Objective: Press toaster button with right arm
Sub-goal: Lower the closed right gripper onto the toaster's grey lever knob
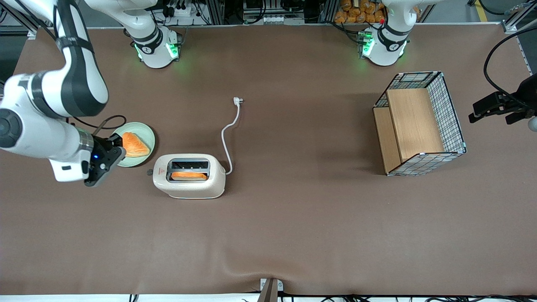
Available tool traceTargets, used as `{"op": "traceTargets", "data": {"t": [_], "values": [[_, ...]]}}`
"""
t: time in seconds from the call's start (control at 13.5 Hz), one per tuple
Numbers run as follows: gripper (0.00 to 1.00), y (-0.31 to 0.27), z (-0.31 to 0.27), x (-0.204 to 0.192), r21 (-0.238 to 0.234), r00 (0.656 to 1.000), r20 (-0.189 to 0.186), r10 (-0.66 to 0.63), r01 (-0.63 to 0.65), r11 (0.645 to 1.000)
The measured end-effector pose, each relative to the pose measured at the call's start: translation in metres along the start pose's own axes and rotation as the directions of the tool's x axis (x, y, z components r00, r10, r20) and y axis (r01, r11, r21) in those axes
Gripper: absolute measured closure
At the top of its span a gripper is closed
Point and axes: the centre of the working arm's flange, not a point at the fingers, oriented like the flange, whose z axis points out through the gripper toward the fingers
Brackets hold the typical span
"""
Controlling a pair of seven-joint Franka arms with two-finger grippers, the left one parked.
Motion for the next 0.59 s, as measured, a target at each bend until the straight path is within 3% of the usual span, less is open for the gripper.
{"op": "traceTargets", "data": {"t": [0.3,0.44,0.59], "values": [[0.99,0.006,0.022,0.007,0.052,0.999,-0.029,-0.018,0.019,0.998],[0.99,0.011,0.031,0.005,0.088,0.997,-0.041,0.068,-0.065,0.994],[0.99,0.018,0.046,-0.004,0.155,0.983,-0.054,0.175,-0.165,0.974]]}}
